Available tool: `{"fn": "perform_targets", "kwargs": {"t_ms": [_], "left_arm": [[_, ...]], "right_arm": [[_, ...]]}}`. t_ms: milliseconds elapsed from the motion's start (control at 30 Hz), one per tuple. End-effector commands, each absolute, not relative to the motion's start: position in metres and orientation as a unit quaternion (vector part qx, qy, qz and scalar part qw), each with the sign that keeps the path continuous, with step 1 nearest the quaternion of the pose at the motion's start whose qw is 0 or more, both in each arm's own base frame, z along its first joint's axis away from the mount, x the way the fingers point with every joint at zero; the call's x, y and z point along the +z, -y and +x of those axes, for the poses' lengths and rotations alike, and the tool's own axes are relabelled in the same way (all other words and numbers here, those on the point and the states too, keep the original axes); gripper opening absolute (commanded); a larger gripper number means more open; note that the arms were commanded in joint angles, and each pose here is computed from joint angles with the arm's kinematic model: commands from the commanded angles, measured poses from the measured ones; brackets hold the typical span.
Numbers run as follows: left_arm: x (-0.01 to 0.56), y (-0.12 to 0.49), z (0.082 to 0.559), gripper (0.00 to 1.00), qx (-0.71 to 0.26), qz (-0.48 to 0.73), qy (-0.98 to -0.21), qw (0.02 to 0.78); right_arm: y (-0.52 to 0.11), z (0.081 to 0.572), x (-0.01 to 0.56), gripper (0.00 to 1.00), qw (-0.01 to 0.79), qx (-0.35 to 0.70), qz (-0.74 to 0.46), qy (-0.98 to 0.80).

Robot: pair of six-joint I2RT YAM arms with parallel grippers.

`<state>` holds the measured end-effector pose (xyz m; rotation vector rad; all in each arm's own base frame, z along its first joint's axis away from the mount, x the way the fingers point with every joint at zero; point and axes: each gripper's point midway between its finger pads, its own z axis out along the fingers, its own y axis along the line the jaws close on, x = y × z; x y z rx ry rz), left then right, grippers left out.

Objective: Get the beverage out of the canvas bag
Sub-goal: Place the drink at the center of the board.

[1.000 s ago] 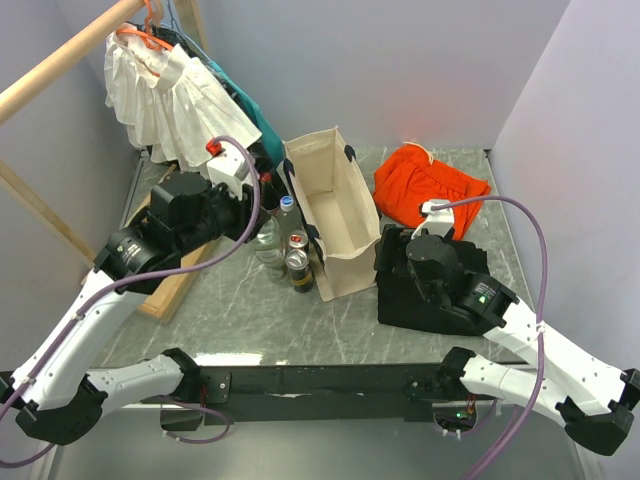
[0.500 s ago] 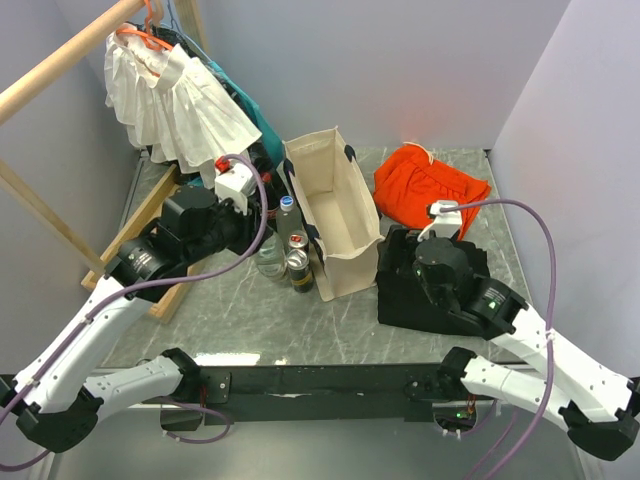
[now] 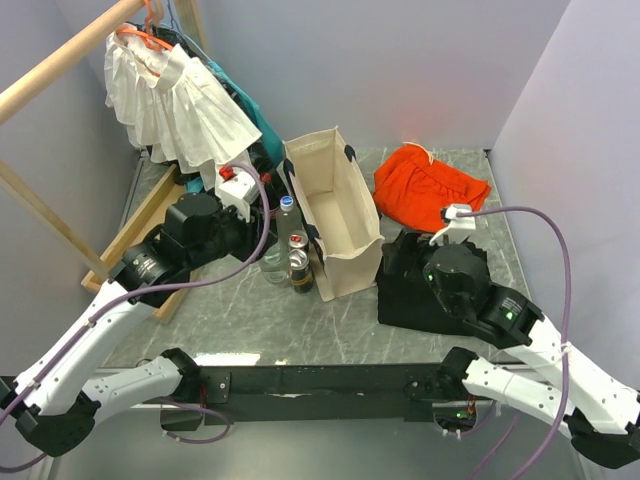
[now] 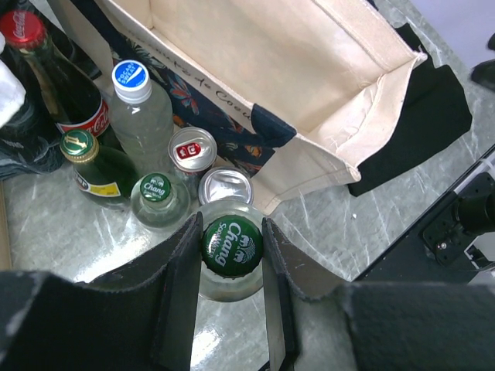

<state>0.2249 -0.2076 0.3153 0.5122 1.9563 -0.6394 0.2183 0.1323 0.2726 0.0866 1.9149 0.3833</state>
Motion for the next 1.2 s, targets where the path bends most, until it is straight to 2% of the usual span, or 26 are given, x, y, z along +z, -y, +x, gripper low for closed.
{"fn": "perform_targets", "kwargs": {"t_ms": [0, 533, 1167], "left_arm": [[0.376, 0.215, 0.227, 0.01, -0.316, 0.190, -0.733, 0.572], [0.329, 0.208, 0.240, 0.01, -0.275, 0.157, -0.752, 0.578], [0.295, 0.229, 0.231, 0.01, -0.262, 0.155, -0.762, 0.572]], "right_arm": [[-0.131, 0.213, 0.277, 1.00, 0.563, 0.184, 0.050, -0.804], [-0.127, 0.217, 0.263, 1.00, 0.555, 0.151, 0.046, -0.817], [-0.126, 0.217, 0.252, 1.00, 0.549, 0.144, 0.050, -0.822]]}}
